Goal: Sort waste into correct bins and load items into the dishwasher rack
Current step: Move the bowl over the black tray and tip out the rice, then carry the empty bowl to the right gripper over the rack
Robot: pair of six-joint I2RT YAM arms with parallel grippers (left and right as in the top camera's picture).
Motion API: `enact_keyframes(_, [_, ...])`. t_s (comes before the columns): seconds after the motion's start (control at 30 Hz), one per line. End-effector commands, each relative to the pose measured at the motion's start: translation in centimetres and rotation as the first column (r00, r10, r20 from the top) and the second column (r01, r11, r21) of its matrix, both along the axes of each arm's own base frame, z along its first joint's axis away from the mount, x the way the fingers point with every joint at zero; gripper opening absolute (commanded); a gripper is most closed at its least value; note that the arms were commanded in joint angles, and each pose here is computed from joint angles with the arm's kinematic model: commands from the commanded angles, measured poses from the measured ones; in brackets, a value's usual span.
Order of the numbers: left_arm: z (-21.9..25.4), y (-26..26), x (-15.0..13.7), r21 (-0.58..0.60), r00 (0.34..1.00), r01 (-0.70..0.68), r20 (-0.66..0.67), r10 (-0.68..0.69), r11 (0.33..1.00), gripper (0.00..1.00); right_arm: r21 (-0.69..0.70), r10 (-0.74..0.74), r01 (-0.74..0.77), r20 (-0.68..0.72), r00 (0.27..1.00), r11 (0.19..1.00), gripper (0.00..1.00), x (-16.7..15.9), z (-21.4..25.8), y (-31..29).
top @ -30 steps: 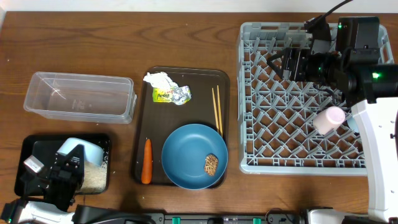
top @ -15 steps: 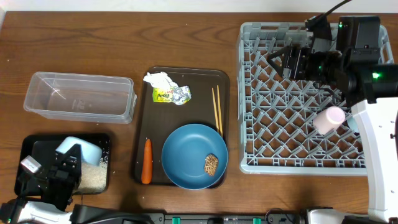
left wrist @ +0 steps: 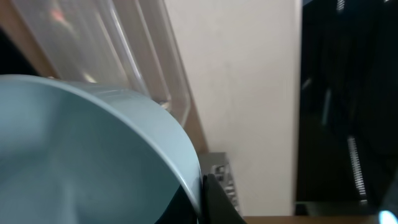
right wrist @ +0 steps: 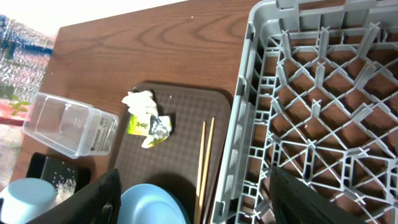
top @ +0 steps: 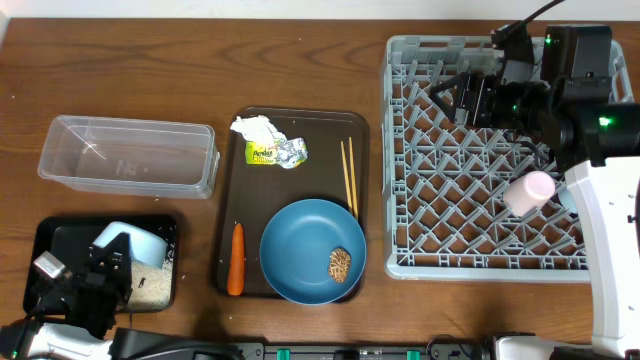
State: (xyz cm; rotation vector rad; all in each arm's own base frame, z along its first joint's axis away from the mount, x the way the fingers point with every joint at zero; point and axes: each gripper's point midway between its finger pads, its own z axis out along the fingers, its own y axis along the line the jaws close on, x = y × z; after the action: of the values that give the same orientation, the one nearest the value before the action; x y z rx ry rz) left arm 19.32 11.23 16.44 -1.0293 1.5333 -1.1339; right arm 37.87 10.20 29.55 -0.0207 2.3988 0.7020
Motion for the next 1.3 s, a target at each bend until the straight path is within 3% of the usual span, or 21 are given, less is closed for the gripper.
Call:
enact_keyframes(0.0, [1.7, 0.2, 0.3, -0.010, 0.997, 0.000, 0.080, 0.001, 1.000, 0.06, 0.008, 0.002, -0.002, 0.001, 1.000, 1.000, 0.68, -0.1, 0.2, 0.4])
enact_keyframes(0.2, [5.5, -1.0, 2.0, 0.168, 0.984, 0.123, 0.105, -0.141, 0.978, 0.06, 0.008, 0.002, -0.002, 0.004, 1.000, 1.000, 0.68, -0.2, 0.3, 0.4])
enact_keyframes(0.27, [7.0, -1.6, 3.0, 0.266, 0.976, 0.191, 0.047, -0.211, 0.945, 0.06, 0.008, 0.002, -0.002, 0.004, 1.000, 1.000, 0.68, -0.2, 0.3, 0.4])
enact_keyframes(0.37, [8.5, -2.7, 4.9, 0.400, 0.953, 0.302, -0.118, -0.277, 0.865, 0.06, 0.009, 0.002, -0.002, 0.005, 1.000, 1.000, 0.67, -0.2, 0.3, 0.4])
enact_keyframes(0.47, [11.6, -6.0, 7.1, 0.516, 0.905, 0.411, -0.129, -0.406, 0.752, 0.06, 0.008, 0.001, -0.001, 0.005, 1.000, 1.000, 0.67, -0.2, 0.3, 0.3])
enact_keyframes(0.6, [15.6, -11.8, 10.4, 0.591, 0.810, 0.490, -0.036, -0.586, 0.641, 0.06, 0.012, -0.022, 0.022, 0.003, 1.000, 1.000, 0.66, 0.1, 0.4, -0.3])
enact_keyframes(0.73, [18.3, -19.4, 12.7, 0.640, 0.637, 0.562, 0.069, -0.768, 0.524, 0.06, 0.028, -0.096, 0.096, -0.007, 0.995, 0.995, 0.66, 0.4, 0.5, -2.5])
enact_keyframes(1.0, [18.2, -33.7, 15.2, 0.729, 0.335, 0.583, 0.186, -0.924, 0.358, 0.06, -0.025, -0.286, 0.285, -0.014, 0.958, 0.958, 0.66, -0.2, 0.7, -8.7])
enact_keyframes(1.13, [17.0, -39.3, 16.4, 0.776, 0.286, 0.518, 0.240, -0.928, 0.361, 0.06, -0.083, -0.401, 0.397, -0.038, 0.915, 0.914, 0.68, -1.1, 0.1, -12.2])
enact_keyframes(1.27, [15.2, -43.8, 17.2, 0.790, 0.286, 0.473, 0.281, -0.916, 0.391, 0.06, -0.089, -0.438, 0.432, -0.068, 0.896, 0.897, 0.69, -1.7, -0.4, -13.6])
